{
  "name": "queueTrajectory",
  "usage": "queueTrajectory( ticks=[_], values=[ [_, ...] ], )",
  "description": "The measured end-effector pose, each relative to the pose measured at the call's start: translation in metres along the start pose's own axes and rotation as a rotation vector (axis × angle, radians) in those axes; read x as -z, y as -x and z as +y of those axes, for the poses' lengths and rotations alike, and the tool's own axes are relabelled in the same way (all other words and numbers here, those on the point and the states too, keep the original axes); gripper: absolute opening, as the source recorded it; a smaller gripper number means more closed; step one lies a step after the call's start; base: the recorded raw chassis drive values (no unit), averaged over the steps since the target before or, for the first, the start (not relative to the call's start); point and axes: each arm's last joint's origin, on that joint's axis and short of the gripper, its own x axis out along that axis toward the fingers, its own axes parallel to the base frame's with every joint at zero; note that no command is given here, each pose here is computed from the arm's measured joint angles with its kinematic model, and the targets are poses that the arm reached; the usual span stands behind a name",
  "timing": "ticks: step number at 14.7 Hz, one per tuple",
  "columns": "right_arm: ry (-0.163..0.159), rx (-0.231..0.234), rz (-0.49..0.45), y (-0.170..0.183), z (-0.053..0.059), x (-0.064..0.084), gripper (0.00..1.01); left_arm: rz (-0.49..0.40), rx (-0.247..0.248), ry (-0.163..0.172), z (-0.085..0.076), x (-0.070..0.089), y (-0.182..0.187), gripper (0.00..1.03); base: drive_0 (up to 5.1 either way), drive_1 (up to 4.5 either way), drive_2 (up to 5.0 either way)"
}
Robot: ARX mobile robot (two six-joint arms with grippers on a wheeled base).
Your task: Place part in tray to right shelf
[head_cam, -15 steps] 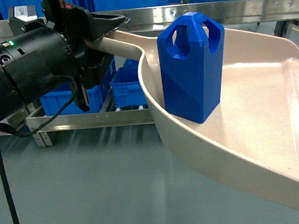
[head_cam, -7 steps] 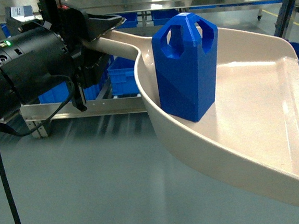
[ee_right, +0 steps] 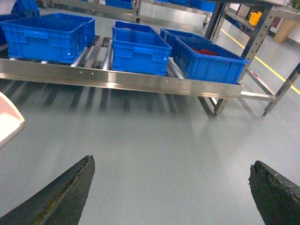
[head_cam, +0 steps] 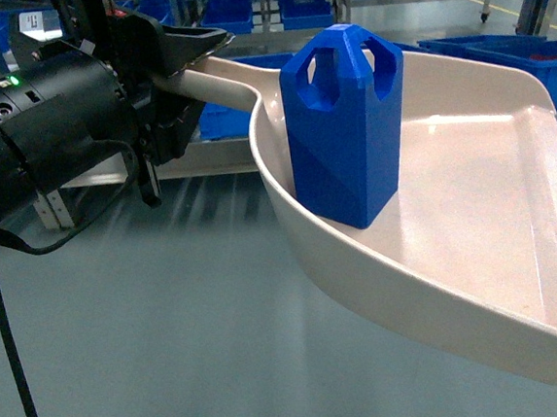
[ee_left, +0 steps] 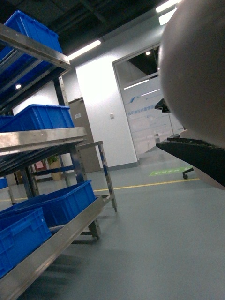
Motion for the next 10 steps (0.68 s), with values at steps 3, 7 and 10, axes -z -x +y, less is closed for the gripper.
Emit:
queueTrajectory(
  ticks=[3,7,10],
  values=[
    [0.000,-0.001,0.001,0.0000,0.0000,0.0002,0.98,0.000,-0.001,0.000,0.0001,0.0001,0.0001,0.13,0.0,0.00,0.0],
    [-0.003,0.000,0.001,0.0000,0.0000,0.0001,0.98,0.001,0.000,0.000,0.0000,0.0001,0.0001,0.13,0.0,0.00,0.0],
    [-0.003,-0.001,0.005,0.0000,0.0001,0.0006,0.98,0.002,-0.004,0.001,0.0006,0.0002,0.0002,0.13,0.0,0.00,0.0]
  ],
)
